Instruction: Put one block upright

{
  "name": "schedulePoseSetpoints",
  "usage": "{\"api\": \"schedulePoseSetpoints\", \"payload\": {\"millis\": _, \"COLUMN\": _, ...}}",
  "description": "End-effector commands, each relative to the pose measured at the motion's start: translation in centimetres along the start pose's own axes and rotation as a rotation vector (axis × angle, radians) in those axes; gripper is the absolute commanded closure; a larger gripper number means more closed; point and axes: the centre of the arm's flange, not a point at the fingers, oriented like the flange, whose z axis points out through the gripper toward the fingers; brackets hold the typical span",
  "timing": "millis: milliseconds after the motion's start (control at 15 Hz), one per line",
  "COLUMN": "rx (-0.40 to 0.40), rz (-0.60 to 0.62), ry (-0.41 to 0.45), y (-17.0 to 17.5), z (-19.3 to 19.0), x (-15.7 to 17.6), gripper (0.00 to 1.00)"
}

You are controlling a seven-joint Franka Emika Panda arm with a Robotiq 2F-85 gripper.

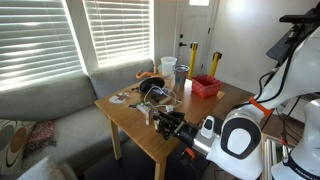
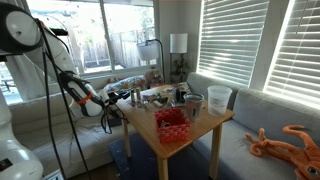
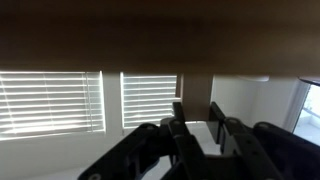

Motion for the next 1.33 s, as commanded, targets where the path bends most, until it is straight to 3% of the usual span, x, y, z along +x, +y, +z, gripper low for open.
{"api": "schedulePoseSetpoints", "payload": {"millis": 0, "rx": 0.017, "rz": 0.017, "ry": 0.008, "y": 0.61, "z": 0.29, "x": -0.43, "gripper": 0.93}}
{"api": "schedulePoseSetpoints", "payload": {"millis": 467, "rx": 0.016, "rz": 0.015, "ry": 0.006, "y": 0.64, "z": 0.32, "x": -0.36, "gripper": 0.93}}
{"api": "schedulePoseSetpoints", "payload": {"millis": 600, "rx": 0.015, "rz": 0.014, "ry": 0.005, "y": 0.68, "z": 0.29, "x": -0.36, "gripper": 0.78}}
{"api": "schedulePoseSetpoints", "payload": {"millis": 733, "rx": 0.013, "rz": 0.014, "ry": 0.004, "y": 0.75, "z": 0.29, "x": -0.38, "gripper": 0.69}}
{"api": "schedulePoseSetpoints", "payload": {"millis": 867, "rx": 0.013, "rz": 0.015, "ry": 0.002, "y": 0.8, "z": 0.29, "x": -0.42, "gripper": 0.47}}
{"api": "schedulePoseSetpoints", "payload": {"millis": 1267, "rx": 0.01, "rz": 0.014, "ry": -0.006, "y": 0.88, "z": 0.38, "x": -0.6, "gripper": 0.16}}
